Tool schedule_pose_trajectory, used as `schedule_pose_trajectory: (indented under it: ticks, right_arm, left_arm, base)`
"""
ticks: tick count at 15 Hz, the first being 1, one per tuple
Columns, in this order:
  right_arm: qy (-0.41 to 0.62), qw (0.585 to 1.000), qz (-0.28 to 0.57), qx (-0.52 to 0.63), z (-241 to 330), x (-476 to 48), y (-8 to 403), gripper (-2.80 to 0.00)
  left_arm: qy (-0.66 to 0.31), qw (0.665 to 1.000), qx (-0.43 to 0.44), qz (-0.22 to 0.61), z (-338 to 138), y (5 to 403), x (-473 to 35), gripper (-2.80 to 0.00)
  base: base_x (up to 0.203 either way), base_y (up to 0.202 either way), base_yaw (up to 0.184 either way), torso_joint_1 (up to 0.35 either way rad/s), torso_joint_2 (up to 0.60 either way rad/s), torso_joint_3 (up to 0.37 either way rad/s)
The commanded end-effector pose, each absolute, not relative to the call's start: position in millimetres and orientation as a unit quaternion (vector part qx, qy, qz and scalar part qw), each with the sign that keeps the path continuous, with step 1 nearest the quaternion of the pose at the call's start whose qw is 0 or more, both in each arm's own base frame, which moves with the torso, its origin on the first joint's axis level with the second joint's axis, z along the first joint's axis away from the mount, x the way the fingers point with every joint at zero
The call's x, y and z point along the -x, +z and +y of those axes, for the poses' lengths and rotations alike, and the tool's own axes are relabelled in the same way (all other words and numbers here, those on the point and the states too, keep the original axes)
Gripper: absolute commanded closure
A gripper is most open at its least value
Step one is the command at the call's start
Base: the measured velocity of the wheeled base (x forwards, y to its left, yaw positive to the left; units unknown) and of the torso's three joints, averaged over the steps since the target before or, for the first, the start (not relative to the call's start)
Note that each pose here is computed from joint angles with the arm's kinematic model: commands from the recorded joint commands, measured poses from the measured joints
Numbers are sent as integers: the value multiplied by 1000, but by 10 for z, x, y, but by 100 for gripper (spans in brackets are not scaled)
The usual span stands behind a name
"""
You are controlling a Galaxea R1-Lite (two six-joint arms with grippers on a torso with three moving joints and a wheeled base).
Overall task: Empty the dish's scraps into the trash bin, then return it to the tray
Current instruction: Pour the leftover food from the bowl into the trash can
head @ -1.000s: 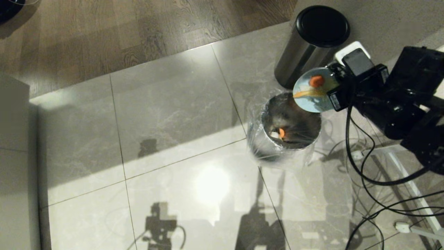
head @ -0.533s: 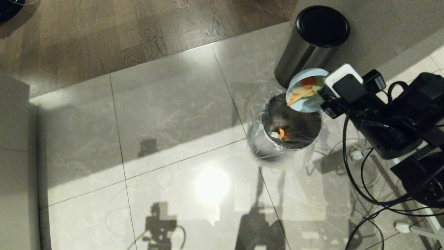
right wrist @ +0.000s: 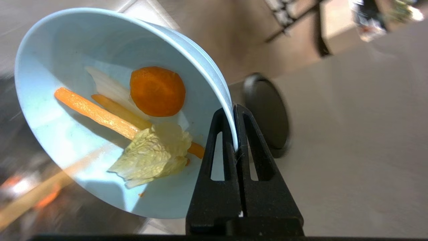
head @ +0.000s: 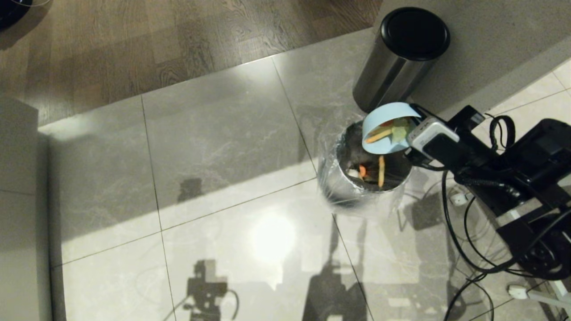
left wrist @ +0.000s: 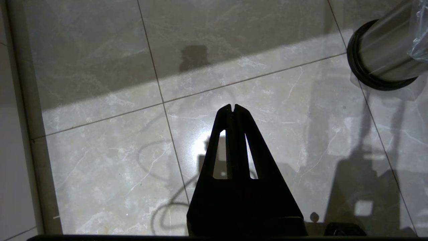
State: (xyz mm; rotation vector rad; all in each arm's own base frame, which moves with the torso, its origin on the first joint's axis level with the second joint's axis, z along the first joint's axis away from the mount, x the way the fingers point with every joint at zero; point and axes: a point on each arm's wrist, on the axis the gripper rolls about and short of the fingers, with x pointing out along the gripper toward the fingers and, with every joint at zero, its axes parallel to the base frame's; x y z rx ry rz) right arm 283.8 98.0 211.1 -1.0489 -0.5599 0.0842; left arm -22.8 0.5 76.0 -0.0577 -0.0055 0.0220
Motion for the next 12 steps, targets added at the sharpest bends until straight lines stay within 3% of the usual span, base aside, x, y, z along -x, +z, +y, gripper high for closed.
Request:
schedule_pose_trajectory:
  ticks: [1,12]
  right_arm:
    - [38,810,-281,513,874,-2843,2094,0]
    - [68,777,-317,540,734,-3049,2097,0]
  left_arm:
    - [11,1000,29,-3,5,761,227,0]
    - [11,1000,29,-3,6,761,227,0]
  base:
    - [0,0,0,0,0,0]
    - [0,0,0,0,0,0]
